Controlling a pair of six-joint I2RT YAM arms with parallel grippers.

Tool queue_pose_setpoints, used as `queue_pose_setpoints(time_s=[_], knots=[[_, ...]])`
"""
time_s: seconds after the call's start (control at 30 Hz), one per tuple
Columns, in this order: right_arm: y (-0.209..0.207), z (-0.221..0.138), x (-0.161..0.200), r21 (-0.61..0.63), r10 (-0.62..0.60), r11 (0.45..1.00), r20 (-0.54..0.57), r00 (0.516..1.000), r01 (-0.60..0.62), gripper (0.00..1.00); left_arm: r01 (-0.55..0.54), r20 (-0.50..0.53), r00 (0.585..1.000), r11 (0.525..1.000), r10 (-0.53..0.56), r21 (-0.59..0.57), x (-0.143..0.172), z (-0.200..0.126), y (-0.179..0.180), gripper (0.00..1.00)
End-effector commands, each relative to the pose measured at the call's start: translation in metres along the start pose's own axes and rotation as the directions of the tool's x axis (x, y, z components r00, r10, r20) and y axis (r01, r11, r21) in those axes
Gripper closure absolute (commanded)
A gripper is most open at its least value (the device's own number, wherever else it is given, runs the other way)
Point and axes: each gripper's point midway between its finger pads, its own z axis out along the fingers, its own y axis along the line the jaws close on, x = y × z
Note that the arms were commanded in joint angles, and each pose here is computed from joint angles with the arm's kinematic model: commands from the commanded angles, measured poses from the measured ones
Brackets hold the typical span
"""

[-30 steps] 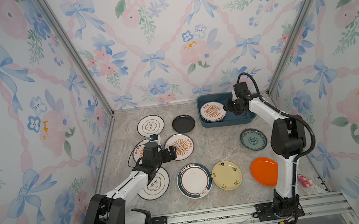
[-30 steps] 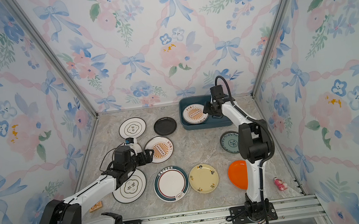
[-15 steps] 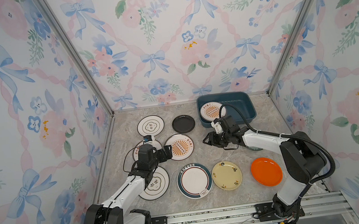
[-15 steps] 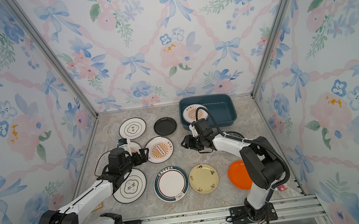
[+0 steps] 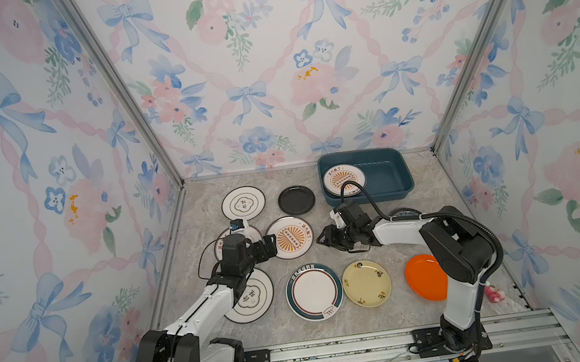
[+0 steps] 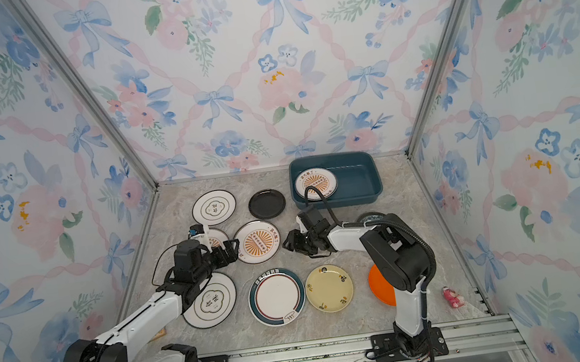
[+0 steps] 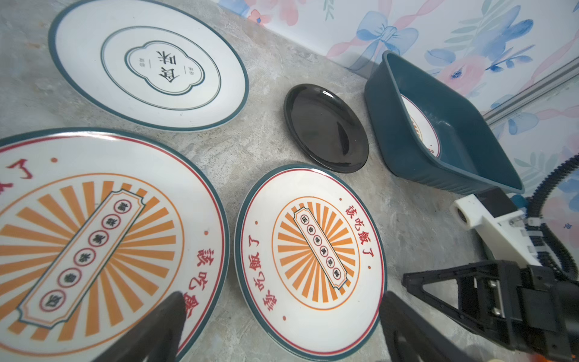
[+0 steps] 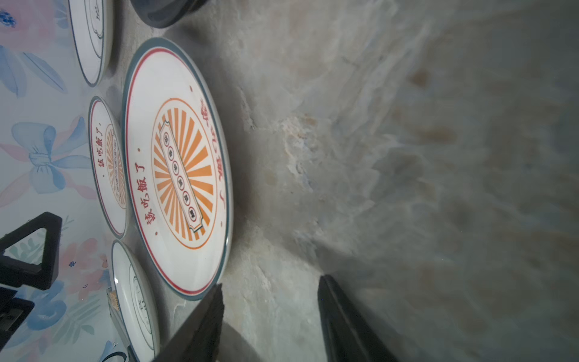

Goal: Place the plates into the plastic bin on the countertop
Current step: Pick up the plate from the center of the table.

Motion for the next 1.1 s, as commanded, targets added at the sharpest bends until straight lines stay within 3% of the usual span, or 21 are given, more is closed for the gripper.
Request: queue_pose_setpoints(time_s=[0.0,0.27,0.5,0.77,1.07], knots=[[0.019,0.012,-0.004,-0.052,0.003,0.999,0.003,1.0,-0.003,0.45,0.008,0.016,1.0,1.0,-0.009,0.013,-0.004,-0.001,-0.001,0.02],[0.017,0.028,0.003,-0.082,0.046,0.996,-0.012,0.999,-0.047,0.47,0.013,0.014,1.0,1.0,-0.013,0.015,-0.004,-0.001,0.0,0.02],[0.017,0.04,0.006,-0.138,0.095,0.986,-0.027,0.995,-0.098,0.55,0.015,0.007,1.0,1.0,-0.015,0.014,-0.003,0.0,0.001,0.02],[0.013,0.048,0.007,-0.17,0.129,0.977,-0.021,0.991,-0.13,0.81,0.015,0.002,1.0,1.0,-0.015,0.01,0.001,0.0,0.002,0.02],[0.009,0.042,0.005,-0.194,0.15,0.97,-0.009,0.989,-0.149,0.98,0.015,-0.016,1.0,1.0,-0.015,0.02,0.004,0.004,0.001,0.02]])
